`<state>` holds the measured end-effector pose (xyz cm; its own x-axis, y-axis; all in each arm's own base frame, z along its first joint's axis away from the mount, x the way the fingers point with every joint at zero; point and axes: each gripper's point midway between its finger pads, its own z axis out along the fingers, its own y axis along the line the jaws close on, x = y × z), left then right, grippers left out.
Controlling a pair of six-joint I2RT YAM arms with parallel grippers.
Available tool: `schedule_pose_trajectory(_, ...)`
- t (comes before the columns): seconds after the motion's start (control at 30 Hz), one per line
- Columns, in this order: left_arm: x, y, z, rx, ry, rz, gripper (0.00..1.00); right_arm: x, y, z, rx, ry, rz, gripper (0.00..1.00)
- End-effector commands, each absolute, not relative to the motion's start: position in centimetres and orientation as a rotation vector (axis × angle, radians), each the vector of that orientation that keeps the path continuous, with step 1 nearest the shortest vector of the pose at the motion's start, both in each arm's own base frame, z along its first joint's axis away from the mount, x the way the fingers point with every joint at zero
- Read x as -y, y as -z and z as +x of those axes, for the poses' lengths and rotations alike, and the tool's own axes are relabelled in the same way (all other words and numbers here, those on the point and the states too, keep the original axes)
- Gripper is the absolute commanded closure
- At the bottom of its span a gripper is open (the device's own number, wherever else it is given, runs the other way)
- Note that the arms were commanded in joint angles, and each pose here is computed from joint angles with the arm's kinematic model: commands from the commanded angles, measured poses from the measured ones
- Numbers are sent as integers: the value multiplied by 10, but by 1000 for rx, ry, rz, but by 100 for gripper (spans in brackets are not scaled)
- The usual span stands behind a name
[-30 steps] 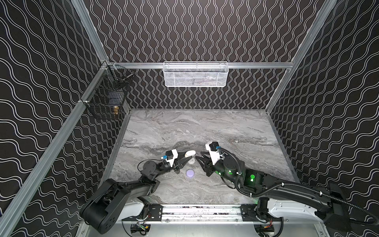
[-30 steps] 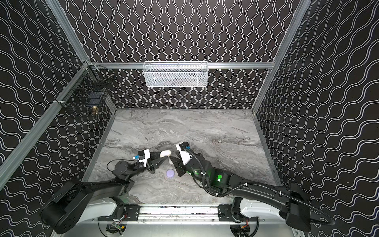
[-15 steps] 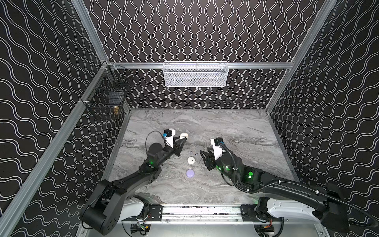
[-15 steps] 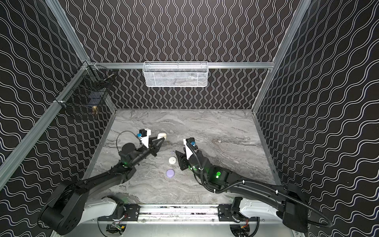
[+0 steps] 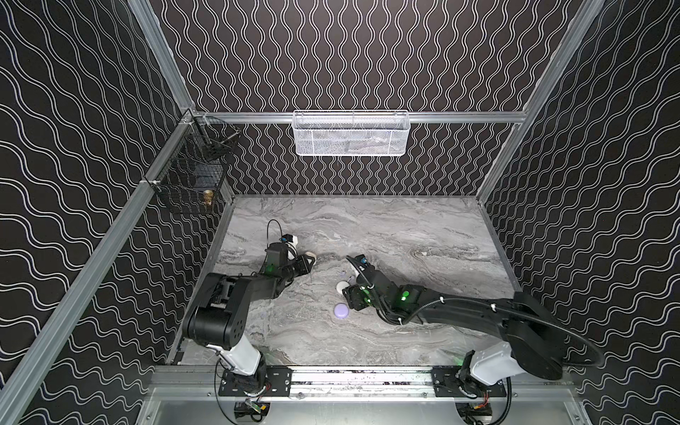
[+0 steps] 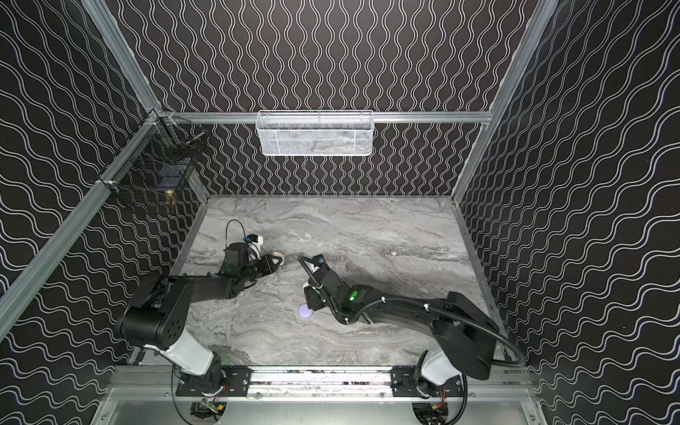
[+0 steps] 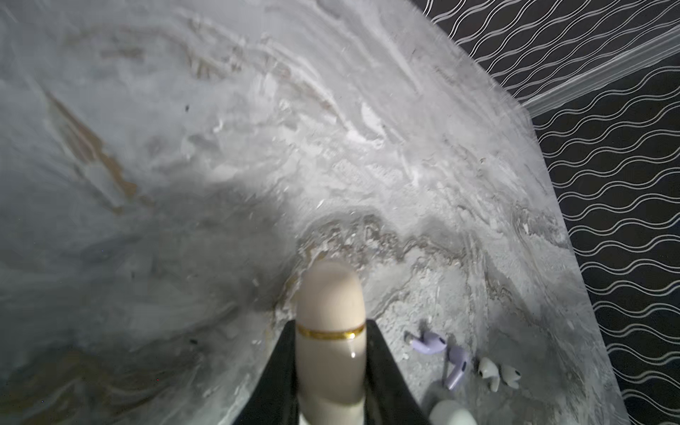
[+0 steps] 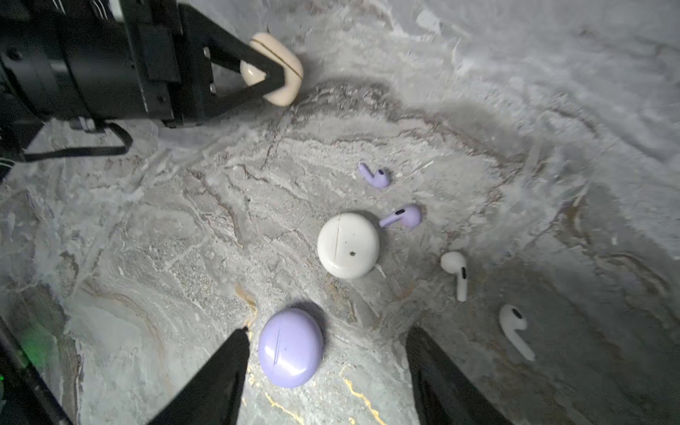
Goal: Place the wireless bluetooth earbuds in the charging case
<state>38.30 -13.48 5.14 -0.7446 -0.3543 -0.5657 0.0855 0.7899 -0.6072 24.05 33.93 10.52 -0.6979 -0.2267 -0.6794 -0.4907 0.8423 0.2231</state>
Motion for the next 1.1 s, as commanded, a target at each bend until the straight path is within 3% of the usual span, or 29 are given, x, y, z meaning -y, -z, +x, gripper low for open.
schedule_pose_trajectory(0.0, 142, -57, 387, -2259, 914, -198, 100, -342, -86, 234, -2429, -492, -578, 25)
schedule_pose_trajectory(0.23, 126, -26, 386, -2369, 825, -294, 99, -347, -60, 246, -2494, -464, -605, 16)
schedule_pose_trajectory(0.4, 119, -15, 387, -2392, 803, -345, 79, -362, -52, 255, -2513, -458, -643, 15)
schedule_pose_trajectory(0.5, 115, -13, 384, -2408, 766, -358, 60, -367, -47, 260, -2526, -445, -655, 16)
schedule_pose_trajectory(0.67, 97, -24, 380, -2385, 638, -373, 5, -372, -38, 258, -2554, -442, -686, 16)
schedule_pose_trajectory(0.7, 94, -26, 379, -2381, 611, -378, 2, -372, -37, 258, -2557, -440, -685, 16)
schedule_pose_trajectory(1.07, 62, -78, 369, -2226, 413, -375, 2, -380, -45, 237, -2561, -579, -683, 23)
